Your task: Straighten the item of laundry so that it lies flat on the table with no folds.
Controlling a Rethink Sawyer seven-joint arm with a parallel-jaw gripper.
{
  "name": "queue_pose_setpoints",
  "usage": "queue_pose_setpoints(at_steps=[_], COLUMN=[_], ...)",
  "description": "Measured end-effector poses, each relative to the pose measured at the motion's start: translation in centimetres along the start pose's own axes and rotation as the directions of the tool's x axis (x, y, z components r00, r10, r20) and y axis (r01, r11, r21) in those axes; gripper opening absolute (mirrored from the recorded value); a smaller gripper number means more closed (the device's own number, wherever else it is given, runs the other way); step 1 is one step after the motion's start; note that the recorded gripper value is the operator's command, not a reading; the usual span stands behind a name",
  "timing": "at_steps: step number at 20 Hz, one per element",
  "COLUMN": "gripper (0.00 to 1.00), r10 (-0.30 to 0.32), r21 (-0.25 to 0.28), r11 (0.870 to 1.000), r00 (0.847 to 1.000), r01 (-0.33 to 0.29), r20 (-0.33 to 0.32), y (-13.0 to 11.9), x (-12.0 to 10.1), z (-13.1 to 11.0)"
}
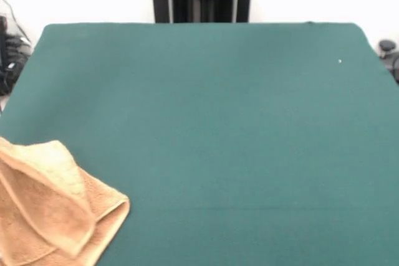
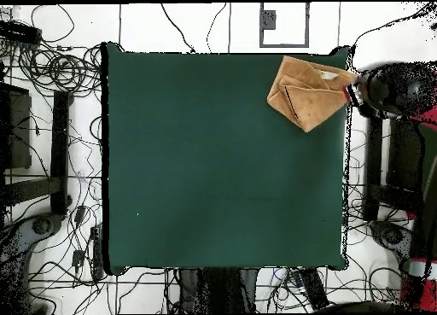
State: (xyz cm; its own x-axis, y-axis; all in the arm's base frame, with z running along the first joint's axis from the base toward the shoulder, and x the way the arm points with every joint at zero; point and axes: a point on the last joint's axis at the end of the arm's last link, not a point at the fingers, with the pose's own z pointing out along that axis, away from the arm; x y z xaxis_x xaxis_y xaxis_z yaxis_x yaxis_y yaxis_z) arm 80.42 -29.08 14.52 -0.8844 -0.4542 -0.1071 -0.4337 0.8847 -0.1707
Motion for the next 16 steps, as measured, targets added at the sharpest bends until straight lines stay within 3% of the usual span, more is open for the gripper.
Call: queue_pose_setpoints(at_steps=[3, 7, 10, 16], gripper=[0.00, 0.00, 0.00, 0.00], r10=[-0.027, -0.033, -0.042, -0.100], r21=[-0.040, -0.046, -0.041, -0.021], r11=[0.999, 0.998, 0.998, 0.994], r00=[0.998, 0.993, 0.989, 0.968], r01=[0.030, 0.038, 0.048, 0.108], r20=[0.058, 0.111, 0.144, 0.229], y=[-1.1, -0.9, 0.3, 4.5], x=[2.8, 4.0, 3.6, 0.6], z=[1.2, 2.3, 2.9, 2.4])
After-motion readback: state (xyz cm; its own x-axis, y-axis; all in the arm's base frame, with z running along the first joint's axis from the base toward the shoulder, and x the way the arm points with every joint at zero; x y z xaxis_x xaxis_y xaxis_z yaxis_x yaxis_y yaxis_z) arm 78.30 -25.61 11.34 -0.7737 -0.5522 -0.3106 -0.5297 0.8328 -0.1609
